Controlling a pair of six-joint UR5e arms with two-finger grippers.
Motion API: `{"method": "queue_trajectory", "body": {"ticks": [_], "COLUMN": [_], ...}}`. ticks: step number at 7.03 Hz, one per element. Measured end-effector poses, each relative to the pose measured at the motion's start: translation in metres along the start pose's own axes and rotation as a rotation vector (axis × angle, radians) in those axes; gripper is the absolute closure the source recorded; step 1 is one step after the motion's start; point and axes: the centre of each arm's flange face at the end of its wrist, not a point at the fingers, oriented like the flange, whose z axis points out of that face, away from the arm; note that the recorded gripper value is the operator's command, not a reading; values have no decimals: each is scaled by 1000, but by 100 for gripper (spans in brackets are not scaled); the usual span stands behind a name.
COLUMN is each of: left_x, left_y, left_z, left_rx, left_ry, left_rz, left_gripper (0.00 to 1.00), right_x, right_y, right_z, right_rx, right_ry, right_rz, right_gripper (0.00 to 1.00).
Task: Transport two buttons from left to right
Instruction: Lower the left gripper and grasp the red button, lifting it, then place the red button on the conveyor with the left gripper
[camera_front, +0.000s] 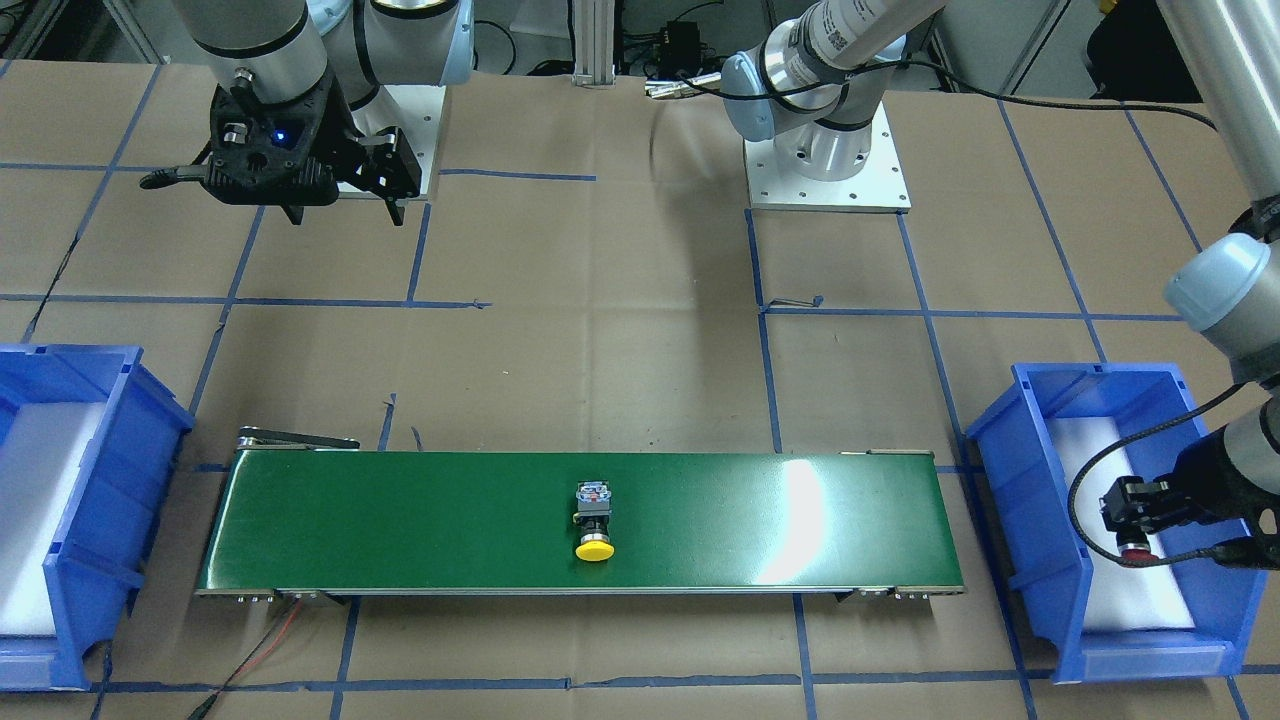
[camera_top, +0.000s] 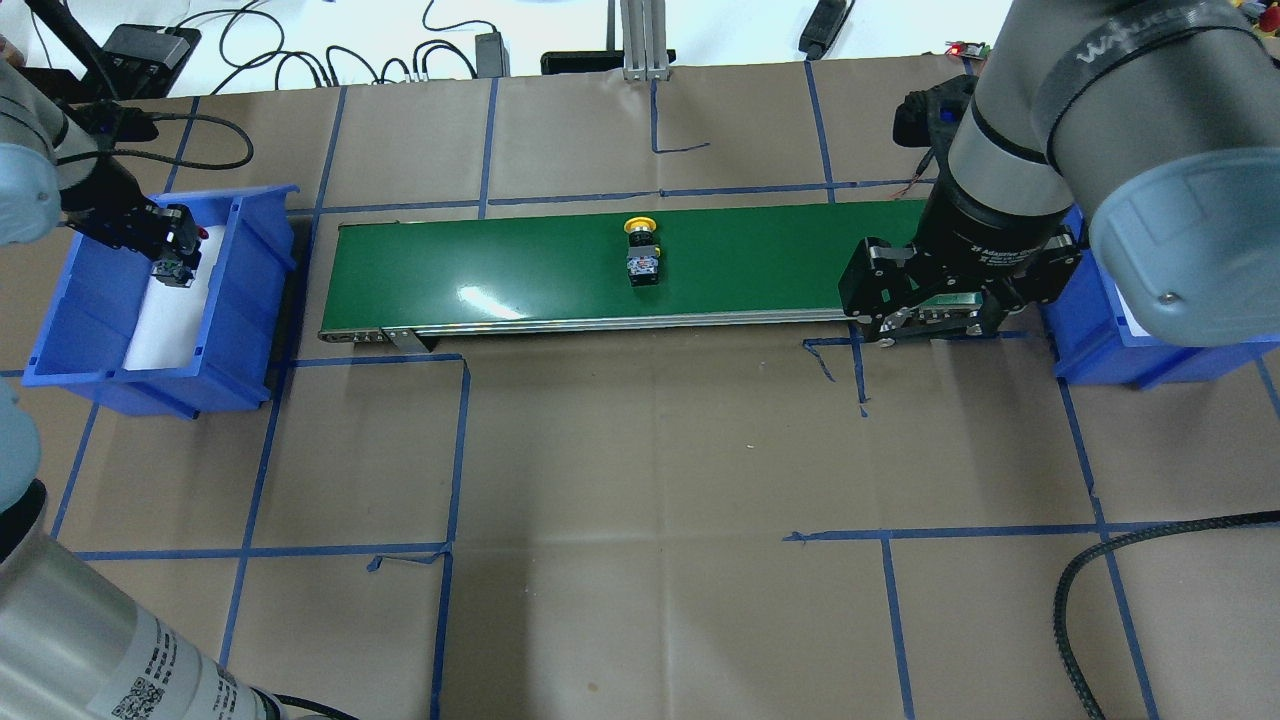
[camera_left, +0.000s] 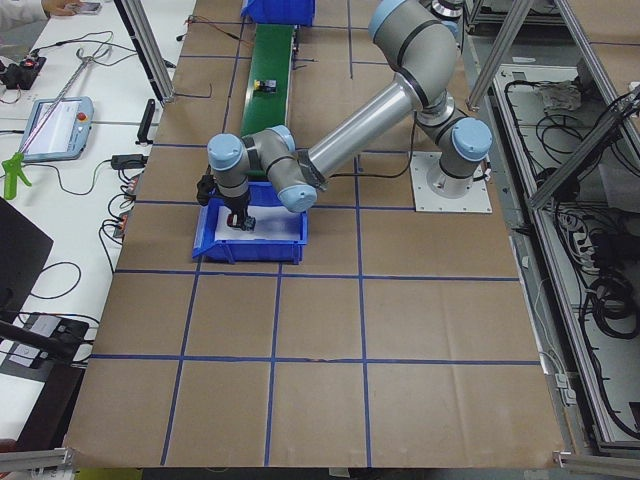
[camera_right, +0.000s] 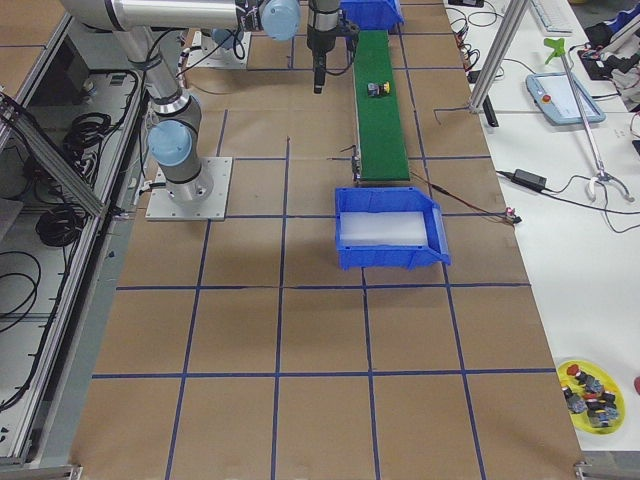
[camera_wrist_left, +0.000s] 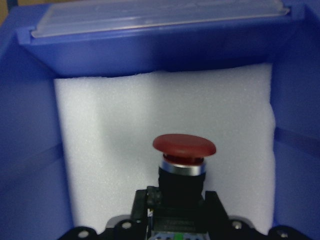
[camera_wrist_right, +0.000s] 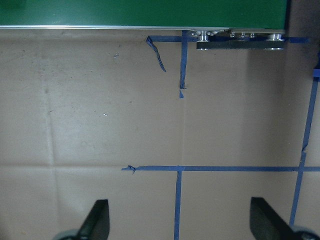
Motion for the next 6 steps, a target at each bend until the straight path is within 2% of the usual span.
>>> {"method": "queue_trajectory", "body": {"ticks": [2, 3, 6], "left_x": [19, 29, 55], "left_y": [28, 43, 53], "left_z": [-80, -109, -123], "left_rx": [-32, -42, -64], "left_ry": [11, 14, 22], "left_rz": [0, -4, -94], "left_gripper": [98, 98, 98], "right_x": [0, 0, 0], "right_y": [0, 0, 0], "right_z": [-1, -1, 0], "right_rx": [1, 2, 1], "right_ry": [0, 1, 1], "right_rz": [0, 1, 0], "right_gripper": [0, 0, 0]}}
